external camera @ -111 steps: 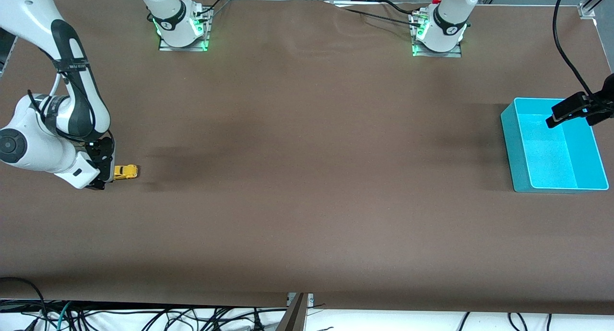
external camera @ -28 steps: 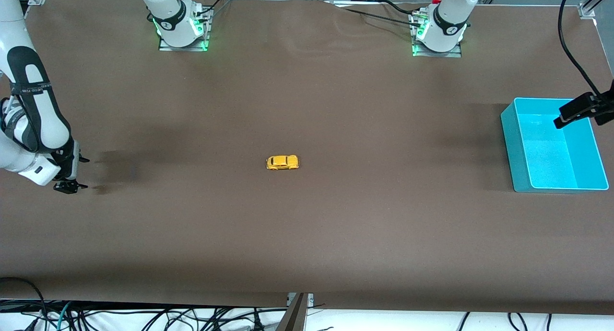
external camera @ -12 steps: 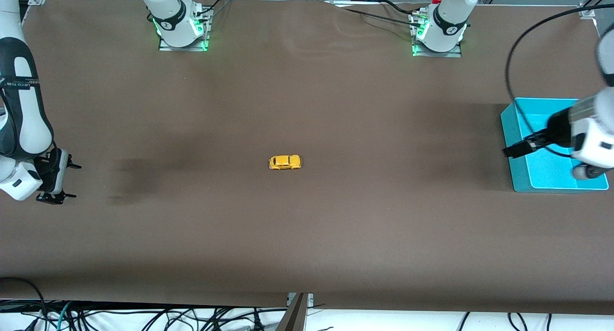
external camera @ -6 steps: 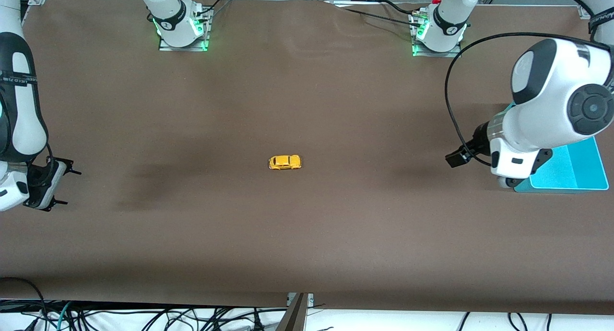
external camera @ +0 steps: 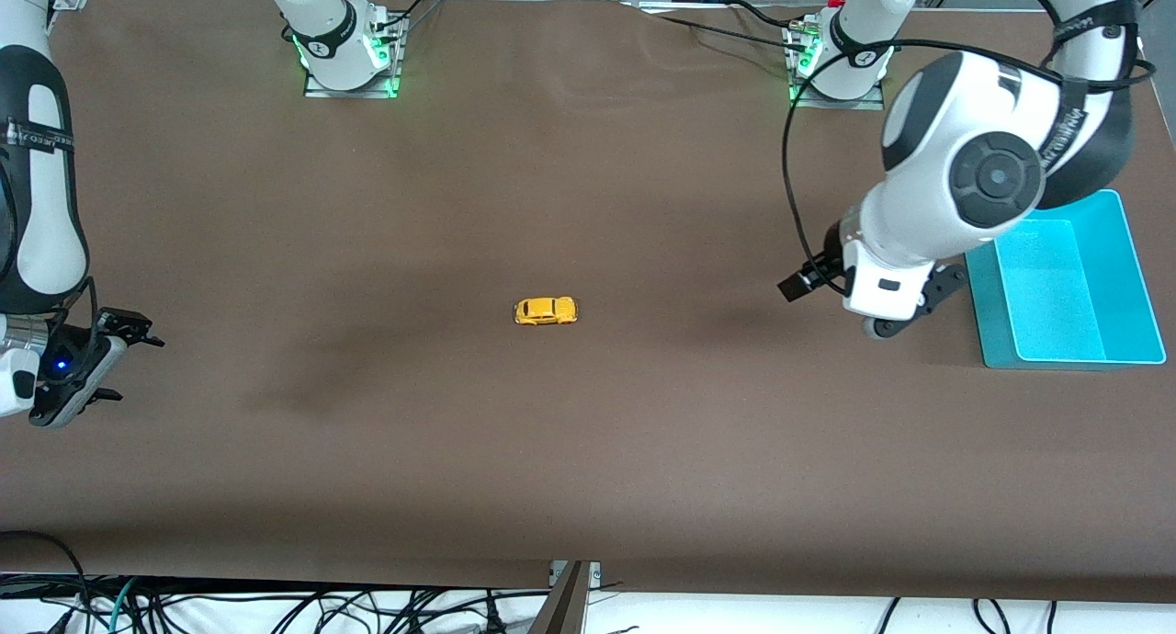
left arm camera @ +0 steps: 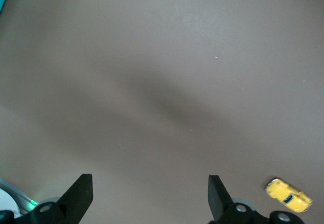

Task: Wind and store yellow beetle car
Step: 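Lower the left gripper over the yellow car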

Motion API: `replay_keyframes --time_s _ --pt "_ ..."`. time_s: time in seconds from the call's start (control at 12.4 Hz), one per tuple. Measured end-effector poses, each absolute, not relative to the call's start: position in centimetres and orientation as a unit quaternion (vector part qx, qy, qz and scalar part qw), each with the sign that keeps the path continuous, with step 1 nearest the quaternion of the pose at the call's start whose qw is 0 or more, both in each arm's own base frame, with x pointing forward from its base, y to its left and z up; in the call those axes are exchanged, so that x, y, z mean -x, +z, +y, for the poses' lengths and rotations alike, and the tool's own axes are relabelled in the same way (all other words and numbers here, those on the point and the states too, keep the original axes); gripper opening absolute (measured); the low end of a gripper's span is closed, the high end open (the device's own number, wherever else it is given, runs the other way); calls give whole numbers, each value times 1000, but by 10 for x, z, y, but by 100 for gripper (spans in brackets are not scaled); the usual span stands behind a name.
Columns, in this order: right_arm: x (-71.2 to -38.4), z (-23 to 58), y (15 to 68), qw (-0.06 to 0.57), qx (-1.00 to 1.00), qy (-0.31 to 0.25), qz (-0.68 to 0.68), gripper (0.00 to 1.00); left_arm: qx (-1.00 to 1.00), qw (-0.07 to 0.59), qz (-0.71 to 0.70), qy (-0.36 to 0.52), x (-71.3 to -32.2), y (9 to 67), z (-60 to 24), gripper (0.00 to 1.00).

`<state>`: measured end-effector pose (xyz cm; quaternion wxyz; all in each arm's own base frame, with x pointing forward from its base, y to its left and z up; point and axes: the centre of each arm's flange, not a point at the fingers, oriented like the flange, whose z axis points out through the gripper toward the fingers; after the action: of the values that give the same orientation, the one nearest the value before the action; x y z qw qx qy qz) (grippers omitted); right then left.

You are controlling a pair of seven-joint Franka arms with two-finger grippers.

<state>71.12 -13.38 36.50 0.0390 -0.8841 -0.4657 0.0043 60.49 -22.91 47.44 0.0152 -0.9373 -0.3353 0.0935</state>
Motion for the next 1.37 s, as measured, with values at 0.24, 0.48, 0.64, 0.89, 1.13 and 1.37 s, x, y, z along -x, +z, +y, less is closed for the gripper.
replay_keyframes --time_s 0.24,0.48,0.64,0.89,1.13,1.37 --pt "-713 -117 380 42 910 13 -411 100 910 30 -402 97 -602 460 -260 100" --pt "-708 -88 406 44 941 29 -333 100 871 46 -480 98 -600 440 -298 100" --pt "-702 -78 414 48 956 46 -287 100 840 50 -533 92 -600 418 -342 100" --pt "-696 -66 443 41 975 42 -216 100 797 22 -600 73 -600 384 -400 100" --pt "-678 -57 481 37 978 37 -204 100 771 -13 -634 62 -577 359 -462 100" --pt "-658 -52 507 32 978 30 -206 100 741 -39 -668 59 -544 326 -522 100"
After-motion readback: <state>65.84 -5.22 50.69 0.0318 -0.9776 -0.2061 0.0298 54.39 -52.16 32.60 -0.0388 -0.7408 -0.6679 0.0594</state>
